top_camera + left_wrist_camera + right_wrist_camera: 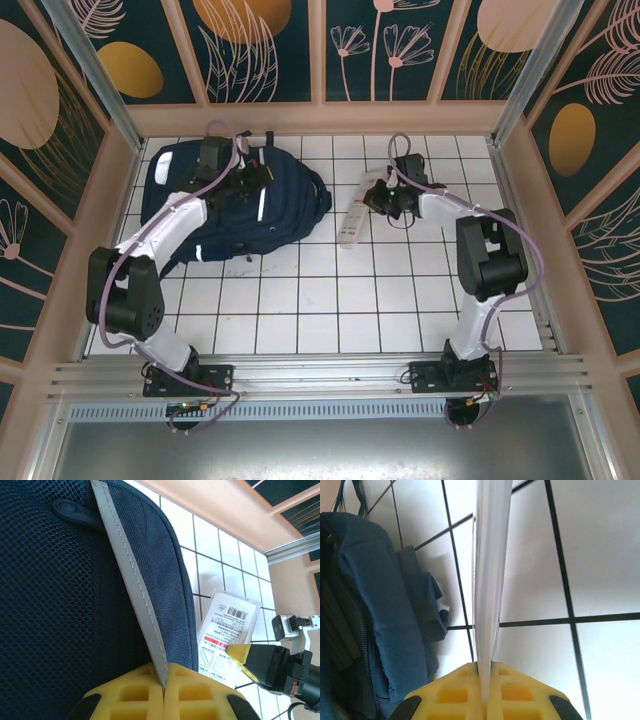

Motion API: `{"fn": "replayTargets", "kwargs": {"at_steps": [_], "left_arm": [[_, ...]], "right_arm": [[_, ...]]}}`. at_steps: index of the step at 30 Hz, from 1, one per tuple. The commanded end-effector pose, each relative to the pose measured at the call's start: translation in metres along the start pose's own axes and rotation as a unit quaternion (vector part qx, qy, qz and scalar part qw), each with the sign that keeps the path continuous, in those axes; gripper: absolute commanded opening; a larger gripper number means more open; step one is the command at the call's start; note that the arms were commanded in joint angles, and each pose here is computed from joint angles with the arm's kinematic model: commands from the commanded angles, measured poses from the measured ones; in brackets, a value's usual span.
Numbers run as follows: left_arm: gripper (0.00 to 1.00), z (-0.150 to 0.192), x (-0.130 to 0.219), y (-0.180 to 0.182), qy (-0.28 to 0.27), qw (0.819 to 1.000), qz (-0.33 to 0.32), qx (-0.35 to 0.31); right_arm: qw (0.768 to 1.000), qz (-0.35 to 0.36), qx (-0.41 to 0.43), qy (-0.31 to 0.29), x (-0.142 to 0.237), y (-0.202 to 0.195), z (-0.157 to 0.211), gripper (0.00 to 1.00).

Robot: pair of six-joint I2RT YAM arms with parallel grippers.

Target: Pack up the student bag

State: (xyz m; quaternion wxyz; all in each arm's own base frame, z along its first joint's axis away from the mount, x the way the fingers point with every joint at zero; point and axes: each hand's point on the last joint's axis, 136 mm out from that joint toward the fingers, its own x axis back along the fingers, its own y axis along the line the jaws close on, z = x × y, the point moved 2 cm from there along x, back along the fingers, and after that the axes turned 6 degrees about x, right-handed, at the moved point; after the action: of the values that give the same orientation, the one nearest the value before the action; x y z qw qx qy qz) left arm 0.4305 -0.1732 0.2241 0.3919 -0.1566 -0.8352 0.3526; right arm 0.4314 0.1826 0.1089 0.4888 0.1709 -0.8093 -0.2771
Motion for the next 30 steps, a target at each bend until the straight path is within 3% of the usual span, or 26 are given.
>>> {"fn": "replayTargets", "kwargs": {"at_steps": [1, 5, 10, 18, 24, 30], "left_arm": [[0.00, -0.024, 0.044, -0.062, -0.034, 0.995, 0.070, -0.055], [0.00, -0.030, 0.060, -0.091, -0.018, 0.990, 0.105, -0.088], [0.00, -0.022, 0.071, -0.128, 0.035, 0.974, 0.194, -0.109], [0.00, 0.000, 0.082, -0.172, 0.104, 0.945, 0.285, -0.118], [0.00, 0.019, 0.110, -0.210, 0.137, 0.912, 0.362, -0.135], [0.00, 0.021, 0.114, -0.216, 0.154, 0.900, 0.393, -0.108]], "right_arm": [[0.998, 0.037, 0.048, -0.024, 0.029, 0.002, -0.005, 0.00], [0.995, 0.008, 0.077, -0.060, 0.058, 0.021, -0.013, 0.00], [0.992, -0.007, 0.080, -0.093, 0.094, 0.029, -0.013, 0.00], [0.982, -0.123, 0.101, -0.102, 0.141, 0.071, 0.013, 0.00], [0.976, -0.168, 0.071, -0.118, 0.167, 0.082, 0.029, 0.00], [0.962, -0.250, 0.007, -0.111, 0.173, 0.090, 0.047, 0.00]]}}
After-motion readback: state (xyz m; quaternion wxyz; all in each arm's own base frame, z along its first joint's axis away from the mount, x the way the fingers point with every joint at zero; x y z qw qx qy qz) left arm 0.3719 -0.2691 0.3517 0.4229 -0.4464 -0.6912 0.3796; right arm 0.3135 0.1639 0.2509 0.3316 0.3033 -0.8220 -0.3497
